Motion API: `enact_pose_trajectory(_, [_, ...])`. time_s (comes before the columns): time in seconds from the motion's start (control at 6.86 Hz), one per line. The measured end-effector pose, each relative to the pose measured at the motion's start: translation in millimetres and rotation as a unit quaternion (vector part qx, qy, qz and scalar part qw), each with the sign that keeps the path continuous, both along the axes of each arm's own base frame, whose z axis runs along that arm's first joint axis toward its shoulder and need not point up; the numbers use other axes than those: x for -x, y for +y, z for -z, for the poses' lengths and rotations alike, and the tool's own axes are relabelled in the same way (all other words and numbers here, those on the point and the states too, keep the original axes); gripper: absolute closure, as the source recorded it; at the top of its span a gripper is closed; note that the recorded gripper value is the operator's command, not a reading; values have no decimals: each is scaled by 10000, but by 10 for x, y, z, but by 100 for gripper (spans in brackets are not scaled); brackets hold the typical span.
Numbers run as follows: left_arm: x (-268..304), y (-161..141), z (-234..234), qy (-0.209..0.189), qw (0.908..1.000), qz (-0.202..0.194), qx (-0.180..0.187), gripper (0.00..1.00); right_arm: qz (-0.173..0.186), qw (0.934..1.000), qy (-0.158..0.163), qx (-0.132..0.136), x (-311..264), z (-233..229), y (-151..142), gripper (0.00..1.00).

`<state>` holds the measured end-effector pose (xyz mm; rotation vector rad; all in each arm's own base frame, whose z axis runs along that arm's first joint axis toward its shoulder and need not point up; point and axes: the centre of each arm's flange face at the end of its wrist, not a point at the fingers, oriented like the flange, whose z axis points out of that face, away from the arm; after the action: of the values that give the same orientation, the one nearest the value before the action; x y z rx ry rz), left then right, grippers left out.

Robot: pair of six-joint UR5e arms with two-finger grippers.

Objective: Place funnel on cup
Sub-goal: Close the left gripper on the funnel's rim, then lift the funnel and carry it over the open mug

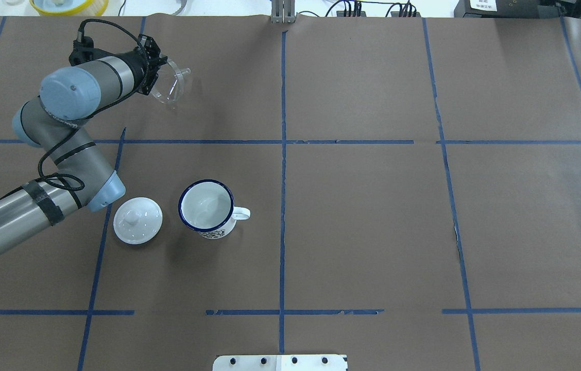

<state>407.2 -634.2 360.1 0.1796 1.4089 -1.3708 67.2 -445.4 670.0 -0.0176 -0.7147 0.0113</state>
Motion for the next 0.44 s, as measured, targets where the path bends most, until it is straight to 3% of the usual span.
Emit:
enact_pose_trajectory(0.15, [105,39,271,181,9997,-68,-173,100,0,10000,0,0,0,0,0,0])
enact_pose_trajectory(0.44, [351,273,979,454,9963,-628,-380,100,0,10000,0,0,0,0,0,0])
